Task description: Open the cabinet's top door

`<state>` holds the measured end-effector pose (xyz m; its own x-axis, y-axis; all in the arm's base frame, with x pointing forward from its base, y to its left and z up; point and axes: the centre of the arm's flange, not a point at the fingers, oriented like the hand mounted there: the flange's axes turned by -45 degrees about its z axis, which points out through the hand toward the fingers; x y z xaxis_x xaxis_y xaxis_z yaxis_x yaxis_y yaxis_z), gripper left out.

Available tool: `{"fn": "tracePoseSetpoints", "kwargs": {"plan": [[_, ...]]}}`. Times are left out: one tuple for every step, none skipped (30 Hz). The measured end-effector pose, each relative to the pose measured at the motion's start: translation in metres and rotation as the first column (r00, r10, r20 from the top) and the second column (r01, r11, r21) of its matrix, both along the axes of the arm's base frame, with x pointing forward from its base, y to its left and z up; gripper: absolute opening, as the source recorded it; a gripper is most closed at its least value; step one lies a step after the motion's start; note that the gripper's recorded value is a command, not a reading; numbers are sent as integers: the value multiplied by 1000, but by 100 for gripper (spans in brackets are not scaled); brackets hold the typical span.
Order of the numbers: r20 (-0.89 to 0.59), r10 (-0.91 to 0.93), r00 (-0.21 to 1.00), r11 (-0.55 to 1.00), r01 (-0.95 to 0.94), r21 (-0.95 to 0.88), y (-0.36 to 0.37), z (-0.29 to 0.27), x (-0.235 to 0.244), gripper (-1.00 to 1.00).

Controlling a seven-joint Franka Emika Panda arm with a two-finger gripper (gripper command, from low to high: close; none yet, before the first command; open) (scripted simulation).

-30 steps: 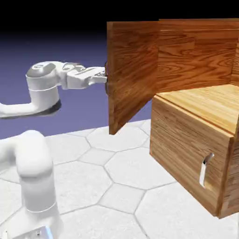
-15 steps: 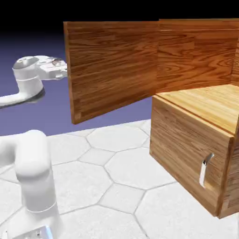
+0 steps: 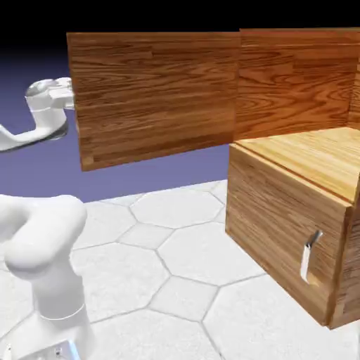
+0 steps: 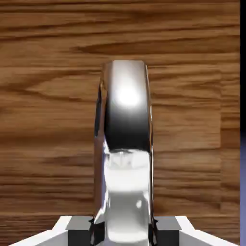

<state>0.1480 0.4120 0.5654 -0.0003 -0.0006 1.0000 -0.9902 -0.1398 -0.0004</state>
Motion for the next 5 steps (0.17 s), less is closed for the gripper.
{"fn": "tracePoseSetpoints", "kwargs": {"plan": [[0, -15, 1000, 1000, 15, 0, 7, 0, 1, -100], [0, -30, 1000, 1000, 30, 0, 15, 0, 3, -100], [0, -44, 999, 999, 44, 0, 22, 0, 4, -100], [0, -58, 998, 998, 58, 0, 29, 0, 5, -100], [0, -72, 997, 997, 72, 0, 35, 0, 7, -100]]}}
